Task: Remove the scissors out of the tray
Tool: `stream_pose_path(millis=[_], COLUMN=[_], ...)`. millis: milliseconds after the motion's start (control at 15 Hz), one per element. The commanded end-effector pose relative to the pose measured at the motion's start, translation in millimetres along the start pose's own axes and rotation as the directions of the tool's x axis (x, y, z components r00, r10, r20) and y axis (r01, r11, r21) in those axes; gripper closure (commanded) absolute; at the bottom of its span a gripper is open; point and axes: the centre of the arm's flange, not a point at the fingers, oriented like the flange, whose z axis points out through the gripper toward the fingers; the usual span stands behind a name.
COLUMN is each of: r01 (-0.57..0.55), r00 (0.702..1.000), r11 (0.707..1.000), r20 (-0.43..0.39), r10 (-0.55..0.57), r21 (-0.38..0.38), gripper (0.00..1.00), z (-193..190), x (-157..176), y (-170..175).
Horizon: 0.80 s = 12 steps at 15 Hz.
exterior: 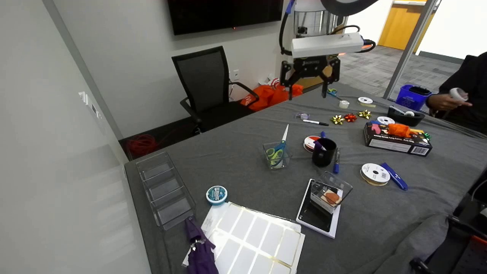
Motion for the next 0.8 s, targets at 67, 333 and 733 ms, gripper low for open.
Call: stream_pose_path(millis=[67,333,733], r01=[-0.005,-0.002,-0.008], r00=[1.0,1.0,0.998], r11=[1.0,1.0,0.995], r20=[-0.001,-0.002,0.055], r10=[0.005,0.002,0.002], r21=[-0.003,-0.003,0.104], gripper=[0.0,0.0,0.0], z=[0.8,0.6,39.7], x=[0.0,-4.2,46.5], y=[-0.2,-3.4,-1.3])
